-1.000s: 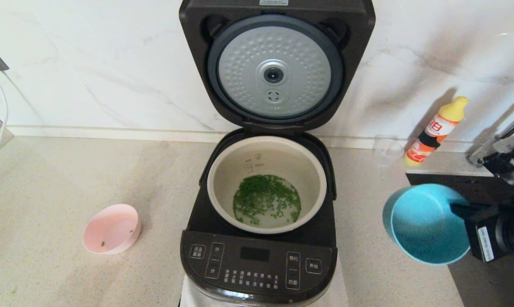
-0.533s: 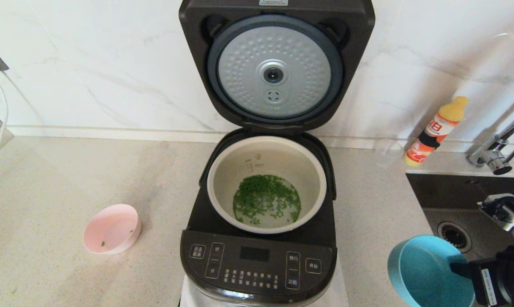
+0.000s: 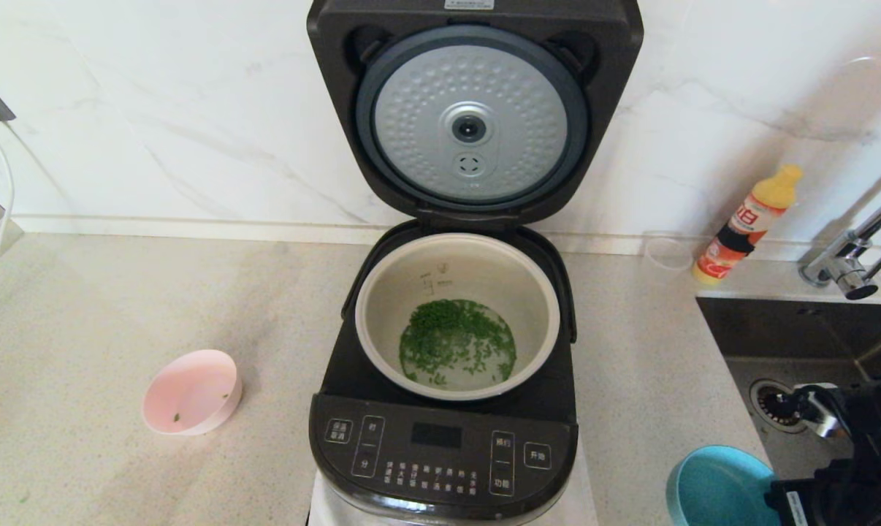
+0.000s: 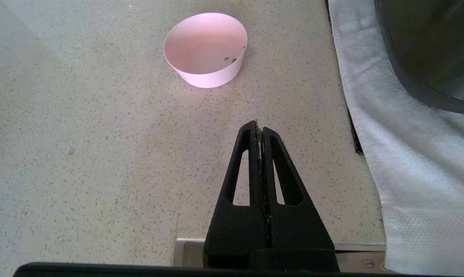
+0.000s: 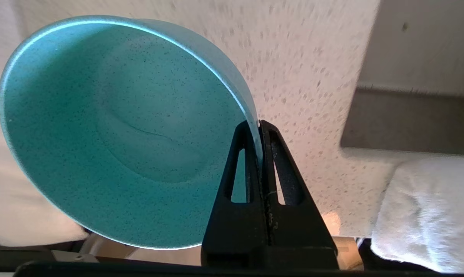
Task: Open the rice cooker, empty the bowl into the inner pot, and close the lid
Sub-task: Place the bowl on the table
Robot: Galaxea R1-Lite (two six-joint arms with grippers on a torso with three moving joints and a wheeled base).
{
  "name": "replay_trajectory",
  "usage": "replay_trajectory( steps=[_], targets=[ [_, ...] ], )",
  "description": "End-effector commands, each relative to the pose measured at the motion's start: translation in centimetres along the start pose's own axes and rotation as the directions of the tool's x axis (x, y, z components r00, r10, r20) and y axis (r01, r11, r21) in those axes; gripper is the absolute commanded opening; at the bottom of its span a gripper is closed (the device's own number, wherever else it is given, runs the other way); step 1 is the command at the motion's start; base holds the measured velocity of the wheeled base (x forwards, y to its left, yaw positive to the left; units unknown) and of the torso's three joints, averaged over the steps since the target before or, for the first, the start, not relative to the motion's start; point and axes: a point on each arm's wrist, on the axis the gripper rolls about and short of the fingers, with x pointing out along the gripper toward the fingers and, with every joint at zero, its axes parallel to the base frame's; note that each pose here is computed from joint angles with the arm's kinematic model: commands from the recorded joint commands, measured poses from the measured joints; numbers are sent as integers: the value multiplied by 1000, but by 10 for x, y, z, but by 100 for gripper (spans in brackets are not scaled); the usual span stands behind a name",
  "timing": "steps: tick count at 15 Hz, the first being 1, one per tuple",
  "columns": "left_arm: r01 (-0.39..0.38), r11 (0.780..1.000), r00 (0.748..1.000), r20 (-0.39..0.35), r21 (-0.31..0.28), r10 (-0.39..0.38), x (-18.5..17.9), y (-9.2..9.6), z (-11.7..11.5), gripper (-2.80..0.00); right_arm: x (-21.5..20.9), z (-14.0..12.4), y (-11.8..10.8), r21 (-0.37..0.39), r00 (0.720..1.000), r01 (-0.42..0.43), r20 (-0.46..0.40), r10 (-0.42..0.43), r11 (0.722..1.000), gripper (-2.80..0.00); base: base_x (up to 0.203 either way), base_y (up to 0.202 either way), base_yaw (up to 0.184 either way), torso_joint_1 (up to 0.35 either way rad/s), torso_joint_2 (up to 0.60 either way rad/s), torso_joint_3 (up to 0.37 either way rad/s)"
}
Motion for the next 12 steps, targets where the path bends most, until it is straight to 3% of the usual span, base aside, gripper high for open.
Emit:
replay_trajectory(
  steps=[1,5,9,10,11,12],
  targets=[
    [0,1000,1000,-2,0,0,0,0,0,-280,20,-5,2,-9,997,19,-81,-19,1000,-280,0,0,0,0,0,0],
    [0,1000,1000,-2,0,0,0,0,0,-280,43,-6,6,7,991,24,-134,-23,1000,-280,0,0,0,0,0,0],
    [0,1000,1000,-2,0,0,0,0,0,-280,64,-4,11,30,993,25,-117,-21,999,-280,0,0,0,0,0,0],
    [0,1000,1000,-2,0,0,0,0,0,-280,63,-2,11,33,994,22,-106,-18,999,-187,0,0,0,0,0,0],
    [0,1000,1000,-2,0,0,0,0,0,-280,59,0,11,37,996,17,-86,-13,999,0,0,0,0,0,0,0],
    [0,1000,1000,-2,0,0,0,0,0,-280,58,3,12,39,997,14,-71,-11,999,0,0,0,0,0,0,0]
  ],
)
